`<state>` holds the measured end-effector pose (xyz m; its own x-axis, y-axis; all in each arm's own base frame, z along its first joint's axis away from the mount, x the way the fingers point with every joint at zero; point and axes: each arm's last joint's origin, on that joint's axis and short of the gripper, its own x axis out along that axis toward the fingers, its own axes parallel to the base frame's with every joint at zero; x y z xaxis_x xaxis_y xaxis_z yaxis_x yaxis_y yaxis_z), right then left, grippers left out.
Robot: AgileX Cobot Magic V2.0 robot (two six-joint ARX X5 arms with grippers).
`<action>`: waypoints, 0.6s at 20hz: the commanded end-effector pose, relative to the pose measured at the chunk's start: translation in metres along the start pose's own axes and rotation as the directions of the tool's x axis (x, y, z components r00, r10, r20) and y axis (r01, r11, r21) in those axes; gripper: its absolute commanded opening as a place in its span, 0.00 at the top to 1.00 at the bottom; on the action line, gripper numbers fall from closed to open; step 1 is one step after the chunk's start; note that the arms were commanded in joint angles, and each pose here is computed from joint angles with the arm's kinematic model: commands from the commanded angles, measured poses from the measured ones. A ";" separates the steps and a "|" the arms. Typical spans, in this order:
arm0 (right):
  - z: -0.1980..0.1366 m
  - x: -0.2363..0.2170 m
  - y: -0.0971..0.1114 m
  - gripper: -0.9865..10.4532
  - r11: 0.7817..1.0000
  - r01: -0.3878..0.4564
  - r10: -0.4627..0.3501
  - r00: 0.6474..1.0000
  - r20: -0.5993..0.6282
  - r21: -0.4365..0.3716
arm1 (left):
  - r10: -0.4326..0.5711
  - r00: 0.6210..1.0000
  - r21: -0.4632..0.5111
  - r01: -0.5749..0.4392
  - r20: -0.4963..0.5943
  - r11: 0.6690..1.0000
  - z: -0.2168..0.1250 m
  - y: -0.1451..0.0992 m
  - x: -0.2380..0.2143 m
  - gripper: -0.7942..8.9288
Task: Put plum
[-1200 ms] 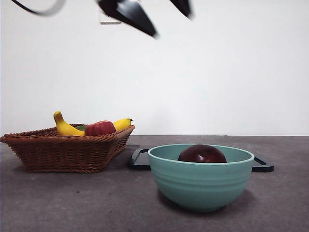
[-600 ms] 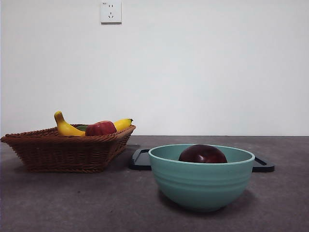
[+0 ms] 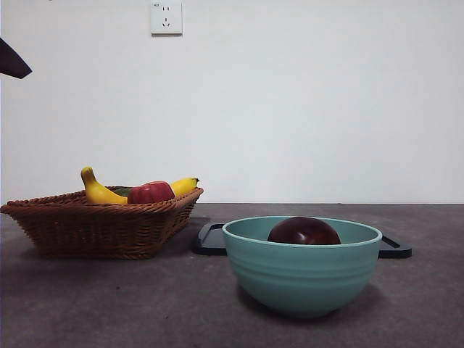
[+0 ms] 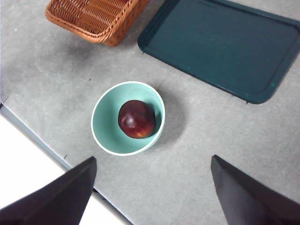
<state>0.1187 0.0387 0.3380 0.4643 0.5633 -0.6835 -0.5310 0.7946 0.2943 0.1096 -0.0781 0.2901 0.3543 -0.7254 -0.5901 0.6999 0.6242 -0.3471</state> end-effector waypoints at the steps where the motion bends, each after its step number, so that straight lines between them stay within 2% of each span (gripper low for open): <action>1: 0.003 -0.002 0.001 0.57 1.000 -0.005 0.005 1.000 0.008 -0.003 | -0.007 1.000 0.008 0.007 0.010 1.000 0.003 -0.001 -0.001 0.50; 6: -0.001 0.007 -0.002 0.57 0.999 -0.023 0.023 1.000 -0.013 0.029 | -0.007 1.000 0.008 0.007 0.010 1.000 0.003 -0.001 -0.001 0.50; 12: -0.023 0.069 -0.018 0.57 0.986 -0.101 0.105 0.994 -0.023 0.136 | -0.007 1.000 0.011 0.007 0.015 1.000 0.003 -0.001 -0.001 0.50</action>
<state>0.1414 0.0561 0.2684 0.3823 0.6301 -0.6759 -0.4987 0.7565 0.4231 0.1098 -0.0782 0.2905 0.3557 -0.7270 -0.5873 0.7006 0.6234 -0.3473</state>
